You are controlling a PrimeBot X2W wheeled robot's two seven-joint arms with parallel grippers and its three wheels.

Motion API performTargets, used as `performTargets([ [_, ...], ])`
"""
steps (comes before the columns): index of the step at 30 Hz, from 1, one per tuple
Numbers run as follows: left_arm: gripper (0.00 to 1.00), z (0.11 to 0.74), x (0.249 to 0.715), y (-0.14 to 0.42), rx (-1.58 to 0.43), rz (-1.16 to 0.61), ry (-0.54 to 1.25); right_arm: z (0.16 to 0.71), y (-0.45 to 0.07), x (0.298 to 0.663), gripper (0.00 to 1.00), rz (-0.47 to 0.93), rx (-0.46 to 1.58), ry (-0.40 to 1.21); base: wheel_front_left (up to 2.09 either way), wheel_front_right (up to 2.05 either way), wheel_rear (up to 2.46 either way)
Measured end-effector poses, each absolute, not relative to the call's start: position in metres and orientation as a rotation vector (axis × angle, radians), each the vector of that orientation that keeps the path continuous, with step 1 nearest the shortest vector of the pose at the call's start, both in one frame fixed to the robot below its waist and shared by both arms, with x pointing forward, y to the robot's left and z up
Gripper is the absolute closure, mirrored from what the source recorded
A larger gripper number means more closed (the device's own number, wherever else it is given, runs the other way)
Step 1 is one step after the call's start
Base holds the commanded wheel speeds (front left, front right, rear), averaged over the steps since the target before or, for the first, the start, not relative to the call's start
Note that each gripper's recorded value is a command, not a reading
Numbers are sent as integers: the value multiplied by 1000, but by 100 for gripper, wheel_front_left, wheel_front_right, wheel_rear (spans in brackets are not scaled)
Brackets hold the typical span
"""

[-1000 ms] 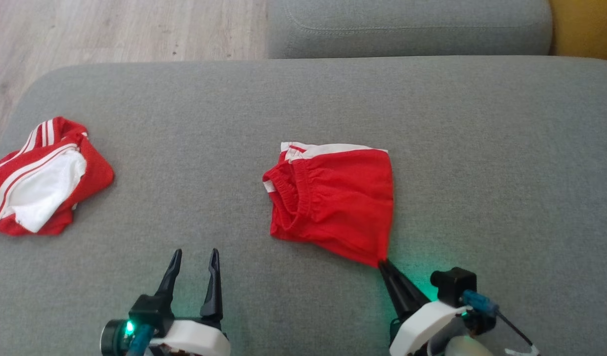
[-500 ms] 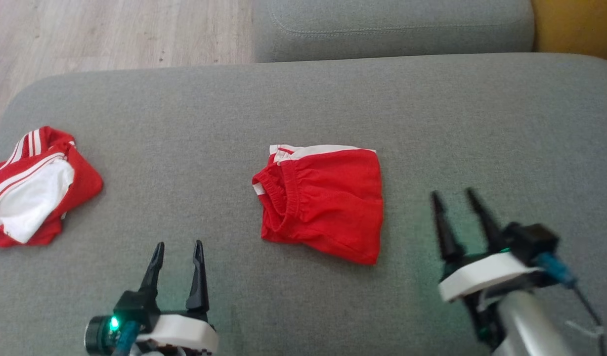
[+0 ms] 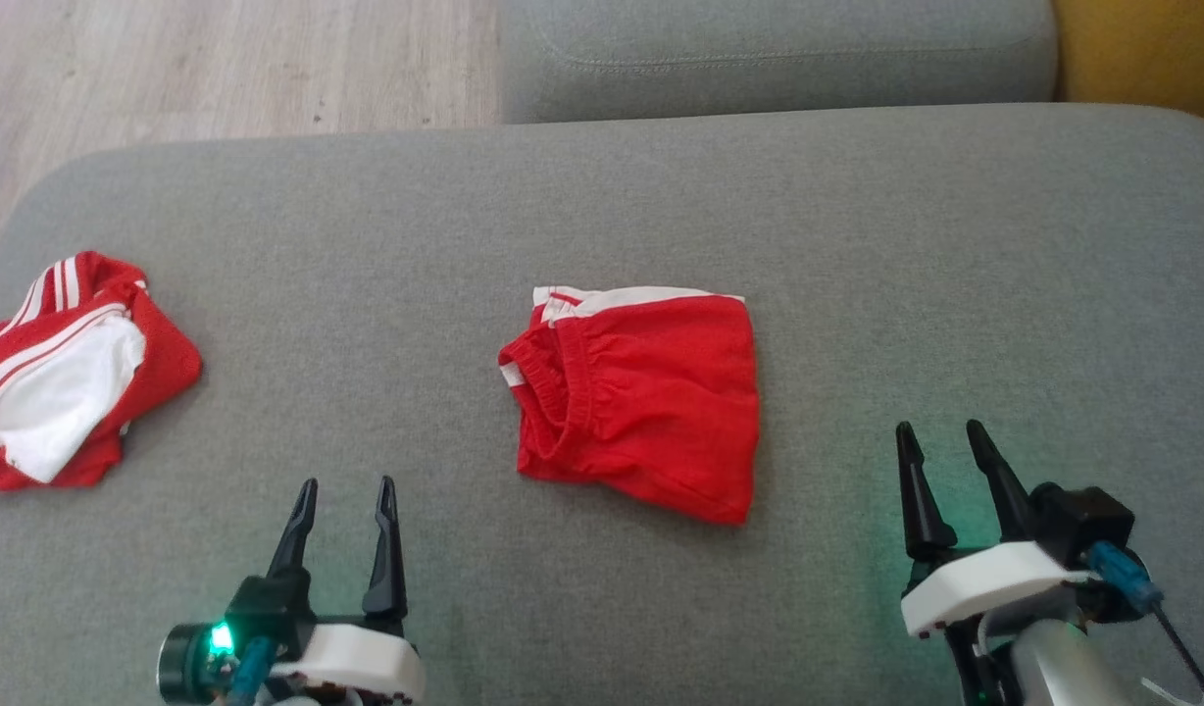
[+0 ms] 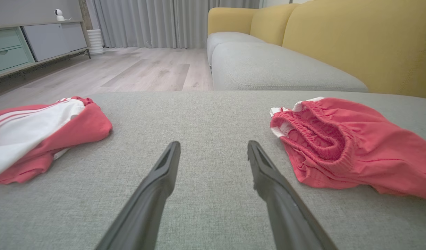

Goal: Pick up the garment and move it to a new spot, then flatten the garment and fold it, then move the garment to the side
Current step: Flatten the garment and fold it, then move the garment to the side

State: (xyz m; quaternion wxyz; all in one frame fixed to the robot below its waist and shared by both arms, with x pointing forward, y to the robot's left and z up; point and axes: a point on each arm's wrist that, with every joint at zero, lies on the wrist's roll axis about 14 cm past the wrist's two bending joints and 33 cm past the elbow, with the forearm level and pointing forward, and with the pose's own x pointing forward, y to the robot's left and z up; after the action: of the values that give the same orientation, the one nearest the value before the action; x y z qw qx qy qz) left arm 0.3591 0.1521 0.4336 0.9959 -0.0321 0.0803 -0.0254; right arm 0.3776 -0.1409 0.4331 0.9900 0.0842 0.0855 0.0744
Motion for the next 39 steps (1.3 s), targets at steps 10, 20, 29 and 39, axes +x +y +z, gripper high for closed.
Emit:
performTargets([
  [10,0,421,359,150,-72,-52,202,419,-104,394,0,250,192,230,0,0,0],
  [20,0,416,369,161,-67,-38,218,391,-49,430,0,419,120,352,0,0,0],
  [29,0,407,365,167,-63,-21,246,371,-40,435,100,447,94,423,0,0,0],
  [39,0,415,382,107,-76,-209,220,401,-104,427,100,275,121,326,0,0,0],
])
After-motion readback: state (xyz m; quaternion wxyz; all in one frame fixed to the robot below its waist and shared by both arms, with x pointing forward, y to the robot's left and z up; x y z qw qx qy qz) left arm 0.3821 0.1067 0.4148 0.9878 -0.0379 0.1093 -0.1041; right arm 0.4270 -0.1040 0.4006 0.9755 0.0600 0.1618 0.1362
